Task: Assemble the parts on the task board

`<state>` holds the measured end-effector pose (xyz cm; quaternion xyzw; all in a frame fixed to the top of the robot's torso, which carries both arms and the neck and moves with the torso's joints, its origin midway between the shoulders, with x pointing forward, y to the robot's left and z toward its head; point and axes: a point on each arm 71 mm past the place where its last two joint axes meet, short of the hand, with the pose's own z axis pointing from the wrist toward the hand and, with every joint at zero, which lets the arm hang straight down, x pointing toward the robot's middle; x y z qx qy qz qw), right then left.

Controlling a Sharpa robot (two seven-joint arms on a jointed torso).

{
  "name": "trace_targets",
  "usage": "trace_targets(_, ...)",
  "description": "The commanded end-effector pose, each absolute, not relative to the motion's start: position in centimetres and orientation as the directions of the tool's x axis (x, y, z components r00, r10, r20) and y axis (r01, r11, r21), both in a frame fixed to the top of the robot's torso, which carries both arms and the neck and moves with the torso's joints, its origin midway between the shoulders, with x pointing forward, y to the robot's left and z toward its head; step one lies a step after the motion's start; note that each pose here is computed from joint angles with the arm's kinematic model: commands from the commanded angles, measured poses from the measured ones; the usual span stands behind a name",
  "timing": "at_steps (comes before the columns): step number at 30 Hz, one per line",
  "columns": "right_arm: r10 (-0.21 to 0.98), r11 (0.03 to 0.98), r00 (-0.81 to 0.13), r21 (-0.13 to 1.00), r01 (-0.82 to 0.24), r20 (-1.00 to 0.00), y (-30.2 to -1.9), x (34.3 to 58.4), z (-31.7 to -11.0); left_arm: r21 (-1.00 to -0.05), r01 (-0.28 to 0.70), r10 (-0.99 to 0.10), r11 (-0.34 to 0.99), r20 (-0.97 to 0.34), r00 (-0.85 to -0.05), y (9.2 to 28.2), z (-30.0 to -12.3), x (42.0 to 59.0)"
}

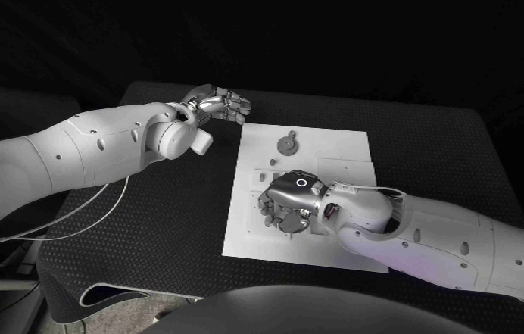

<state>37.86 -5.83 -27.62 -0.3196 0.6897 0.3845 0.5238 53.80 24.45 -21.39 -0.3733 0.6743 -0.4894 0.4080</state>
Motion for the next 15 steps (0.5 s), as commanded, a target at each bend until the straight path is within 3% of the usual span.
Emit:
trace_targets(1, -0.069, 0.495, -0.260, 0.193, -0.847, -0.963, -5.88, 37.66, -28.04, -0.968, -0.100, -0.900, 0.231, -0.173, -0.401, 24.22, -21.27, 53.79)
trace_targets(15, -0.056, 0.484, -0.260, 0.201, -0.852, -0.964, -5.63, 37.38, -27.80, -0.968, -0.101, -0.900, 0.232, -0.174, -0.400, 24.28, -21.27, 53.78)
